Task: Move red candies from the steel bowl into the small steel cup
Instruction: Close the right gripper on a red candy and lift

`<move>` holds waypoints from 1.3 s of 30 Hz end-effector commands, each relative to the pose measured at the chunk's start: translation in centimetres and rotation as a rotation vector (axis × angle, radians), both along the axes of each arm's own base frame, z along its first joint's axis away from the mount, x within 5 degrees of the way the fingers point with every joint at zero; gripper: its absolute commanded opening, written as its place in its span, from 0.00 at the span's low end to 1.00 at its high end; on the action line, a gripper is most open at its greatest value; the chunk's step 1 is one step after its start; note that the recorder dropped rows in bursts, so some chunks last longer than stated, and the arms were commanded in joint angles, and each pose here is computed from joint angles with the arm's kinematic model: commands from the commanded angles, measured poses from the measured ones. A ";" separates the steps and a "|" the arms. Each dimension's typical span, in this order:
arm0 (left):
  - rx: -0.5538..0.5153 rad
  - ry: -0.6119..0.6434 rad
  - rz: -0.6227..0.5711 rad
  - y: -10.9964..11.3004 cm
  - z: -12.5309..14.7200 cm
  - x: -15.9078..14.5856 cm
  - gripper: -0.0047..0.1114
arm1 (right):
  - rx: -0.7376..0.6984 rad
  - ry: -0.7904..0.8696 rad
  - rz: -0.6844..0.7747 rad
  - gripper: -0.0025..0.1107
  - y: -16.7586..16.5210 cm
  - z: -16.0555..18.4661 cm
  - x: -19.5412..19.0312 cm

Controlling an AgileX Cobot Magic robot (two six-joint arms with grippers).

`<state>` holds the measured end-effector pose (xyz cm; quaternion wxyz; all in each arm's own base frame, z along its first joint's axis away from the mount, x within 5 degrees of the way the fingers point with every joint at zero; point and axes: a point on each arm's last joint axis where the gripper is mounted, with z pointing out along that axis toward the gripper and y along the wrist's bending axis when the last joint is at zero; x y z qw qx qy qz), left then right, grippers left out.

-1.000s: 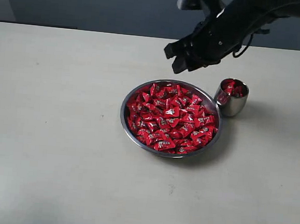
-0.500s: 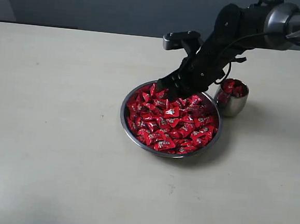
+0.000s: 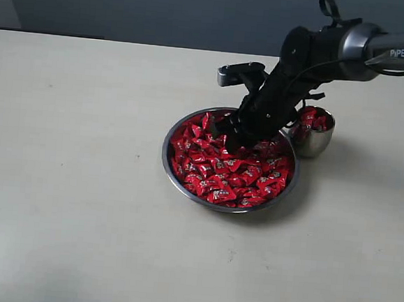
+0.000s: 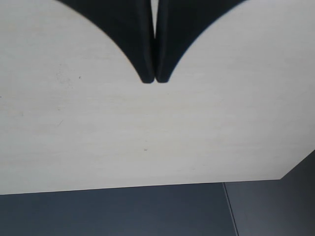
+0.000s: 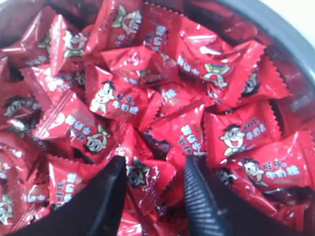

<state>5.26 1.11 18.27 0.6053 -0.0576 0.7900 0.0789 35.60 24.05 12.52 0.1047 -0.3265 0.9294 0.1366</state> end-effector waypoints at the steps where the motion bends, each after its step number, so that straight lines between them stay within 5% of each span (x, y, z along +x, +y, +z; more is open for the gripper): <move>1: 0.003 -0.010 -0.006 0.0 0.0 0.0 0.04 | 0.006 -0.007 0.001 0.36 0.0 -0.1 0.0; 8: 0.003 -0.010 -0.006 0.0 0.0 0.0 0.04 | 0.007 -0.006 0.000 0.32 0.1 -0.1 0.0; 19: 0.003 -0.010 -0.006 0.0 0.0 0.0 0.04 | 0.025 0.010 -0.011 0.02 0.2 0.0 -0.1; 28: 0.003 -0.010 -0.006 0.0 0.0 0.0 0.04 | 0.022 0.017 0.010 0.01 0.3 0.9 0.0; 39: 0.003 -0.010 -0.006 0.0 0.0 0.0 0.04 | -0.007 -0.174 0.038 0.01 -0.7 8.5 0.1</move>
